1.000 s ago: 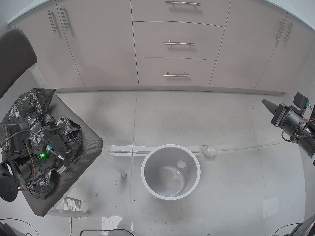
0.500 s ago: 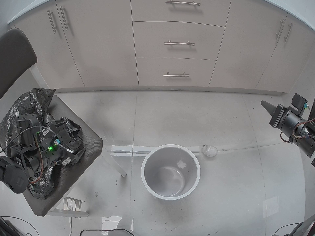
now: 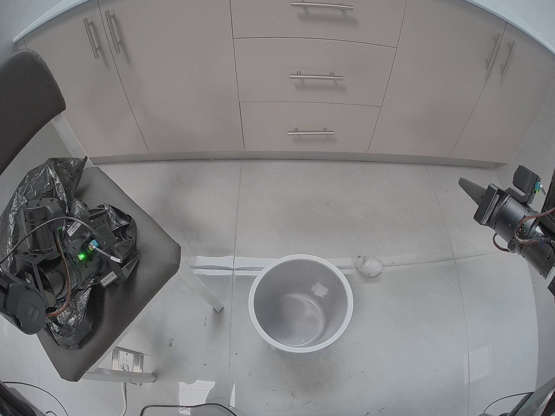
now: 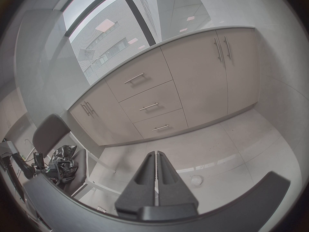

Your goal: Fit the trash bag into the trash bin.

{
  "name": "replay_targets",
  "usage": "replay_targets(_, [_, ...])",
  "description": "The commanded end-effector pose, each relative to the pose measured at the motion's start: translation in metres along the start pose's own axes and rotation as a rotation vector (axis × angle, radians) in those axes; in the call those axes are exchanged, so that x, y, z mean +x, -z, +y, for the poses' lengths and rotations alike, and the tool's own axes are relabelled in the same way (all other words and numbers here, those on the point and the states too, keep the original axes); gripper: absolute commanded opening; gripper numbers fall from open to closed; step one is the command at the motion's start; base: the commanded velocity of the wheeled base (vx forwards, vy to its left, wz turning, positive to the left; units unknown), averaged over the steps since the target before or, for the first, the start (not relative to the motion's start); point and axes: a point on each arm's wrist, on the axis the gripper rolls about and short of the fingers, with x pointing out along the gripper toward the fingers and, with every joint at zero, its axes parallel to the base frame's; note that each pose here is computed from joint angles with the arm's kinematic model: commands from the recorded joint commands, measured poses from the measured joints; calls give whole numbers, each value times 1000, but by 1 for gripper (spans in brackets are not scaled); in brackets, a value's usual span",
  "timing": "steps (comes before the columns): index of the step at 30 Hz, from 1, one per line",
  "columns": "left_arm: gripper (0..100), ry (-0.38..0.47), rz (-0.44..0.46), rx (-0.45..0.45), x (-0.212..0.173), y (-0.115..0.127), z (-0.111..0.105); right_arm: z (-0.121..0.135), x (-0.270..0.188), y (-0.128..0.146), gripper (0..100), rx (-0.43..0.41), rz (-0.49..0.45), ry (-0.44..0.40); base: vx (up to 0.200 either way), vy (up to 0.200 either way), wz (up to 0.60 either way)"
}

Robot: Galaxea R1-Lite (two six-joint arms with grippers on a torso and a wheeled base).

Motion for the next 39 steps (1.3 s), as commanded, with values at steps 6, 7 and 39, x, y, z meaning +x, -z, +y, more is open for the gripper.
replay_targets(6, [0, -5, -7, 0, 0, -2, 1, 0, -1, -1, 0, 0, -2, -2, 0, 0, 0])
replay_targets(7, [0, -5, -7, 0, 0, -2, 1, 0, -1, -1, 0, 0, -2, -2, 0, 0, 0])
replay_targets(39, [0, 968, -376, -1950, -100, -98, 152, -2, 4, 5, 0, 0, 22, 6, 0, 0, 0])
